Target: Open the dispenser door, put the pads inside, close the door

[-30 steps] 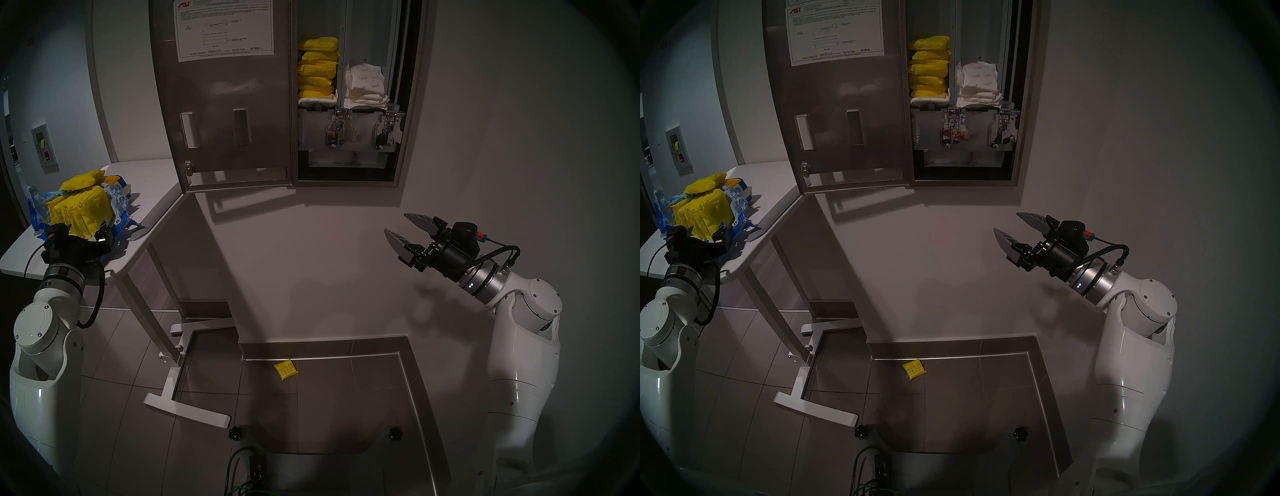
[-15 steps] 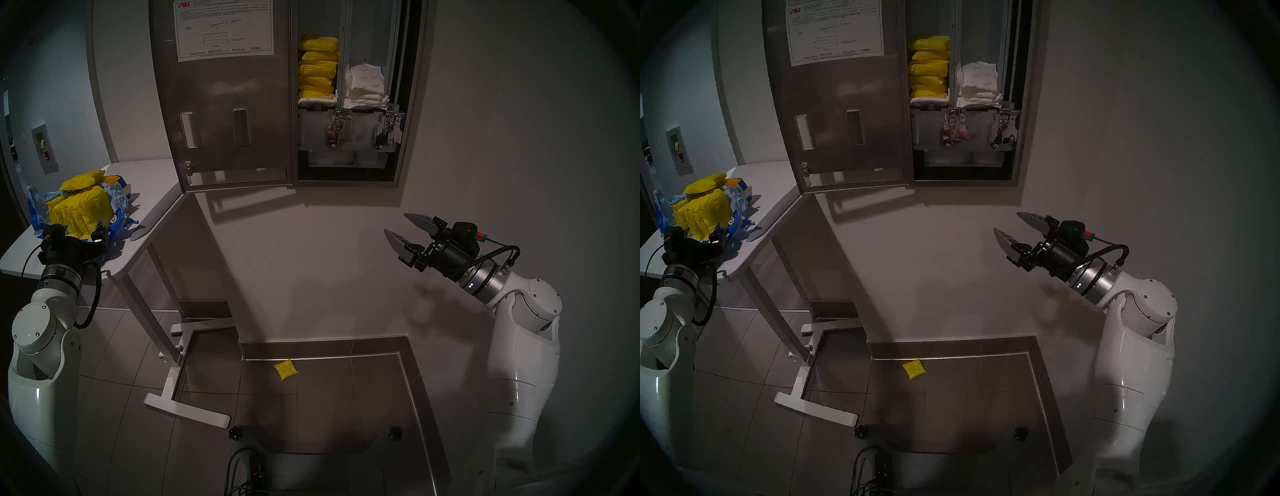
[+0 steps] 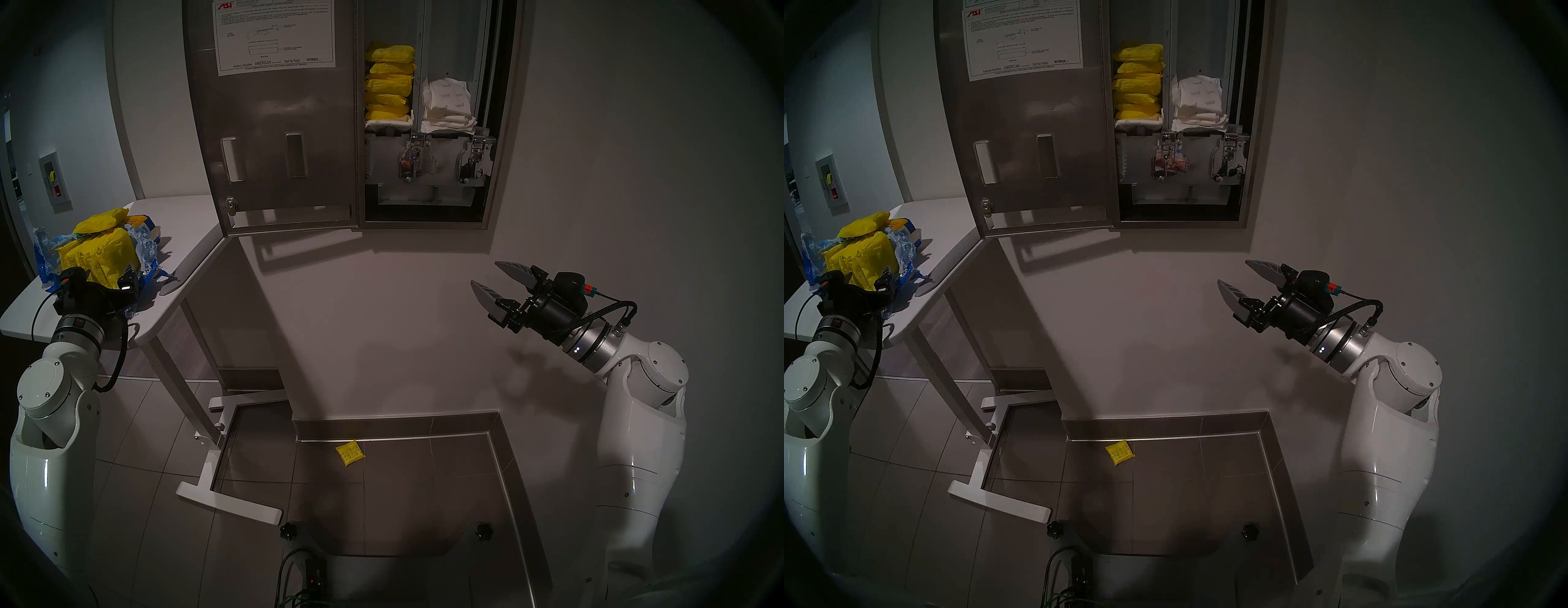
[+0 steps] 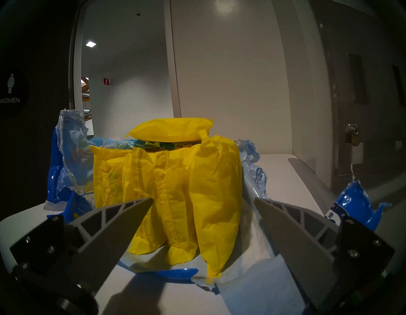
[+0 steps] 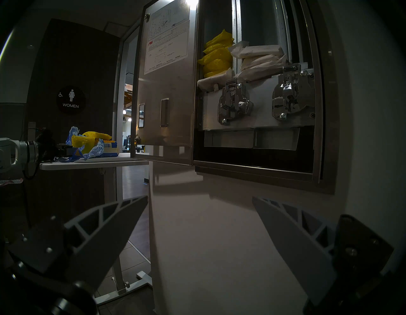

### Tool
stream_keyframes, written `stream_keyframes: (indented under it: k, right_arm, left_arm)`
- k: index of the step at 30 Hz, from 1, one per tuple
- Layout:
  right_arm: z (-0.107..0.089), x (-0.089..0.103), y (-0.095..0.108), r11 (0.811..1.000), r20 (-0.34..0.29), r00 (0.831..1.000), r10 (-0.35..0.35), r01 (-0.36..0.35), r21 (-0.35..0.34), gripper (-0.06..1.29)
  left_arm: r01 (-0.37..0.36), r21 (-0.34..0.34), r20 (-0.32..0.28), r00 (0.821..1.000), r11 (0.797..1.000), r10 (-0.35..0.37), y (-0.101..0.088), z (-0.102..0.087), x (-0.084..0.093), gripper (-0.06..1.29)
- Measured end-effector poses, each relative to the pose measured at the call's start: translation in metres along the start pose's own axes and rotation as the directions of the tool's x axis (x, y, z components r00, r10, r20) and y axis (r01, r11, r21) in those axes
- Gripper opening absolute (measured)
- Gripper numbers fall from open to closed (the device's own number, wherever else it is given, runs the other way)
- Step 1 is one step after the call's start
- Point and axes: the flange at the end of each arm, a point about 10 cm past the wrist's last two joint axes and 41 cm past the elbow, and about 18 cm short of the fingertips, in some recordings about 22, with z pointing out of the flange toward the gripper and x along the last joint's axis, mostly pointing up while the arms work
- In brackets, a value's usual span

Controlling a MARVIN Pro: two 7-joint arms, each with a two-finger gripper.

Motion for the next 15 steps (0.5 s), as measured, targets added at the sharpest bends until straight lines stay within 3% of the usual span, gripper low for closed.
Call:
stream_keyframes:
  k: [15]
  right_arm:
    - [0.0000,0.0000,0.0000,1.000,0.000,1.000,0.000,0.000,0.000,1.24]
  left_arm:
    - [0.008,-0.037,0.005,1.000,0.999,-0.008,0.0045,0.0023,0.0012,1.26]
